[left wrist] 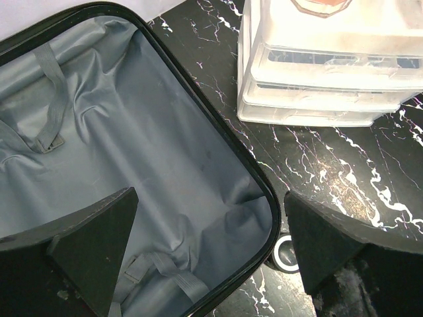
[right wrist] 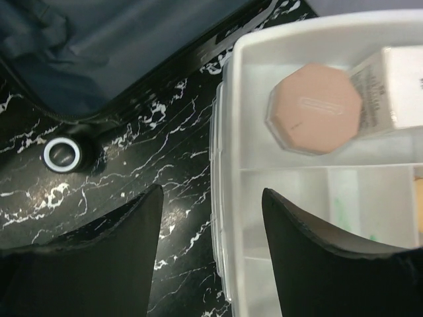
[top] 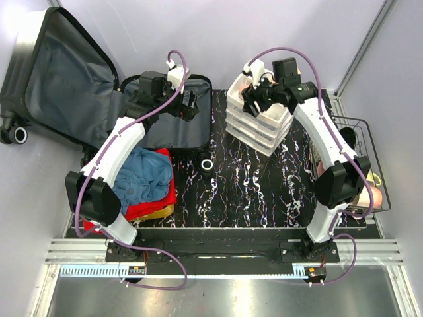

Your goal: Open, take out, and arrange the luggage

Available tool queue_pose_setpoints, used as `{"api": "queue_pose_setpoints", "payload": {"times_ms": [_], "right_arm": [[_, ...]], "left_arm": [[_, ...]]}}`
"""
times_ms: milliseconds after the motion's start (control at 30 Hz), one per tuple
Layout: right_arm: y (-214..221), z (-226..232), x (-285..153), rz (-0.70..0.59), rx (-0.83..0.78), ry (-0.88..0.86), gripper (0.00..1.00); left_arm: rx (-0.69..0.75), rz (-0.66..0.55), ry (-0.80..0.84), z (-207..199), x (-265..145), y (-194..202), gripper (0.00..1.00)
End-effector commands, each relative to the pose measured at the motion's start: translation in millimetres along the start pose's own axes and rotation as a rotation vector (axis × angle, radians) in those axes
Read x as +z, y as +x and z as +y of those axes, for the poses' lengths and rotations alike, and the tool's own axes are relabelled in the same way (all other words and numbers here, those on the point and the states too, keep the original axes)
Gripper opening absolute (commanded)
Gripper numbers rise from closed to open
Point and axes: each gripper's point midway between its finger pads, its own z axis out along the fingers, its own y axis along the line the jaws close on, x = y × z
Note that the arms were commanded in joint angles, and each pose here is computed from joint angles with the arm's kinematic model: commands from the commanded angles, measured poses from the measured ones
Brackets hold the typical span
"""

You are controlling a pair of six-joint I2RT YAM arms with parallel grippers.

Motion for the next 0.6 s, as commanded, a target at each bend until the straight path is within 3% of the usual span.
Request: {"api": "queue_pose_setpoints", "payload": {"times_ms": [0, 233, 400, 567], "right_arm": [[1.4, -0.7, -3.4, 0.03, -0.081, 0.045, 0.69], [24.7, -3.3, 20.8, 0.103, -0.108, 0.042, 0.65], [38.7, -11.1, 25.8, 0.153, -0.133, 0.074, 0.51], [44.0, -18.8, 29.7, 0.179, -0.137, 0.104, 0.45]], "left_arm": [[0.034, -0.081, 0.01, -4.5, -19.9, -26.1, 0.99], [0.042, -0.082, 0.008, -4.1, -20.8, -26.9, 0.99], [0.041, -0.08, 0.0, -2.6, -20.2, -26.3, 0.99], [0.04, -0.075, -0.001, -1.7, -17.7, -24.4, 0.99]]}}
